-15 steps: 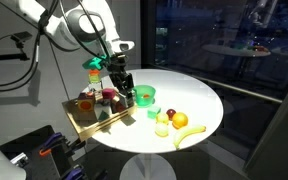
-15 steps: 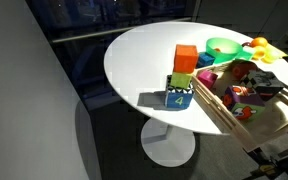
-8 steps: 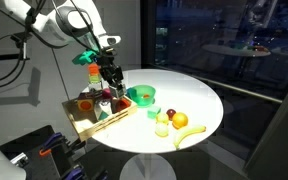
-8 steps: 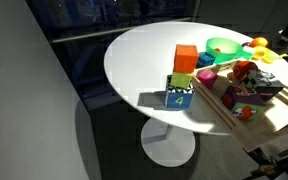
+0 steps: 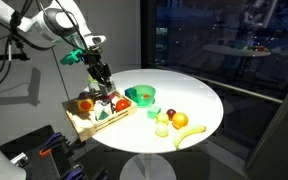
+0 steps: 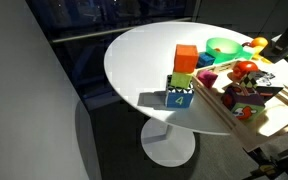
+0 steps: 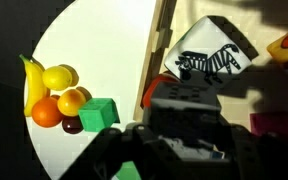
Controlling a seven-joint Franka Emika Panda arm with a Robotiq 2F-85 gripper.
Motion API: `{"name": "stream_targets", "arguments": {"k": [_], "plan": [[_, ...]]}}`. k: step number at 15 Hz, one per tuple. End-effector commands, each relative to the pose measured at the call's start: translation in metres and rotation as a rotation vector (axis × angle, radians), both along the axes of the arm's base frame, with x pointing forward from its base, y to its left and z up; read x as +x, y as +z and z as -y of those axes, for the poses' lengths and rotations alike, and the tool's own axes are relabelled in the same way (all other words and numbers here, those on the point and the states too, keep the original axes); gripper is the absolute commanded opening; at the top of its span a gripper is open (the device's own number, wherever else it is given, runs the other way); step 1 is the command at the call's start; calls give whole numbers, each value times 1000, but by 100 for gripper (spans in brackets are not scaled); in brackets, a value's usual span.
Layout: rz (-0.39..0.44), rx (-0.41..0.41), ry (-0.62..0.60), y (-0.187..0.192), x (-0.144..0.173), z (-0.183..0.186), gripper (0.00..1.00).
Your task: Put the grey block on the wooden tray
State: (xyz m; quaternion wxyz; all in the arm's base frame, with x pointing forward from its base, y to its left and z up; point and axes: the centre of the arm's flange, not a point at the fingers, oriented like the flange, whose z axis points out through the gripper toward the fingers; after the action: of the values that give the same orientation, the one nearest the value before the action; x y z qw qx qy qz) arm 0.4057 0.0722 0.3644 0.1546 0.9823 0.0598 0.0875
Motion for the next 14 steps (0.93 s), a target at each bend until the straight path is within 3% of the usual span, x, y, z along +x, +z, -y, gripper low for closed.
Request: {"name": "stream_targets", "arguments": {"k": [1,4,9,14], "plan": [[36,-47,-34,0,-14,-21,81],[63,-68,-45,-3,-16,-28,100],[56,-69,-80,1,-13,-20,100],[-74,-82,-167,6,-14,6,100]]}}
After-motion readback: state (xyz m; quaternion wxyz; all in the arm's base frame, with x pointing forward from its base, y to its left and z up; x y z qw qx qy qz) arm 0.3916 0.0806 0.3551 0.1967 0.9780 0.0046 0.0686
